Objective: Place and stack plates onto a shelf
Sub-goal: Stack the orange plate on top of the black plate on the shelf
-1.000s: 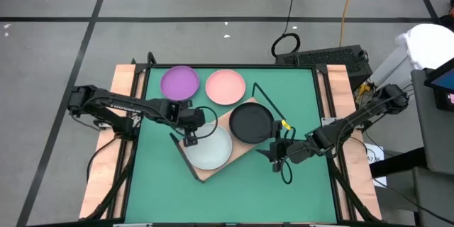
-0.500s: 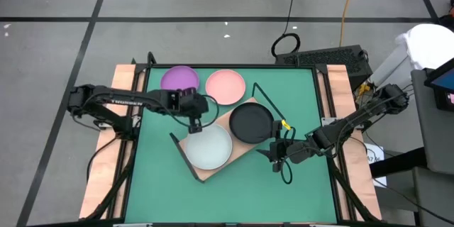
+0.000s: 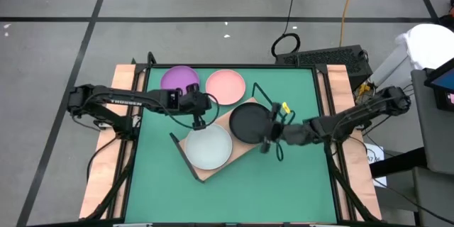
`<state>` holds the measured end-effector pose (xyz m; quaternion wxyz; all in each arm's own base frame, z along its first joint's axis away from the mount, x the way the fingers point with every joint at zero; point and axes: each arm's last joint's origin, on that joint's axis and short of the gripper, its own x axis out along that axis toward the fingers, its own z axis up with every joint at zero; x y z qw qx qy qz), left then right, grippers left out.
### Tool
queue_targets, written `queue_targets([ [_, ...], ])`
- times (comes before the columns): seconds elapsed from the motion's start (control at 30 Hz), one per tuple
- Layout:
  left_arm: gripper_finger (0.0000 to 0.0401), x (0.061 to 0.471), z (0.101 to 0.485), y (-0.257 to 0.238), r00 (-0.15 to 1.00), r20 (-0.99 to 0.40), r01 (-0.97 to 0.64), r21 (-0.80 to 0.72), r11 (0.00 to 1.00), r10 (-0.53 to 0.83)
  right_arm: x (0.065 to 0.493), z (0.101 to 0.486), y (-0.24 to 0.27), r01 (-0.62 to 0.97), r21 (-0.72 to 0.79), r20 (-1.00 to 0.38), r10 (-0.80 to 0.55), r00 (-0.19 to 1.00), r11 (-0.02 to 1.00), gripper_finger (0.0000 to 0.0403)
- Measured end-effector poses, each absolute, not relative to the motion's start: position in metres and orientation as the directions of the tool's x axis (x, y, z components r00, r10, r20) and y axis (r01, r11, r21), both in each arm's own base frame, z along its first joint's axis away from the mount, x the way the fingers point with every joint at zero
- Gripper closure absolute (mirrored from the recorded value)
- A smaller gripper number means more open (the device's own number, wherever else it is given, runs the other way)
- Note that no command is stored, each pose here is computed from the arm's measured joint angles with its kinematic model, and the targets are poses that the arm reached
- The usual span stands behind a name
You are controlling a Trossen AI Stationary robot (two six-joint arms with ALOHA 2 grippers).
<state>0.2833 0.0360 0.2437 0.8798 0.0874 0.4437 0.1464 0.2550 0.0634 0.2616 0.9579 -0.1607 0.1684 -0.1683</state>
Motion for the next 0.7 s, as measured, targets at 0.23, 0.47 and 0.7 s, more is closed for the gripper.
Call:
queue_targets([
  [0.23, 0.0396, 0.286, 0.254, 0.035, 0.634, -0.695, -0.177, 0.298, 0.938, 0.340, 0.271, 0.312, 0.021, 0.389, -0.423, -0.196, -0.501, 0.843, 0.819, 0.0189],
  [0.47, 0.0396, 0.261, 0.244, 0.033, 0.737, -0.578, -0.224, 0.282, 0.933, 0.352, 0.273, 0.355, -0.036, 0.491, -0.344, -0.179, -0.569, 0.803, 0.800, 0.0221],
  [0.7, 0.0396, 0.214, 0.253, 0.029, 0.821, -0.412, -0.334, 0.215, 0.918, 0.395, 0.271, 0.364, -0.099, 0.574, -0.310, -0.199, -0.642, 0.740, 0.758, 0.0245],
])
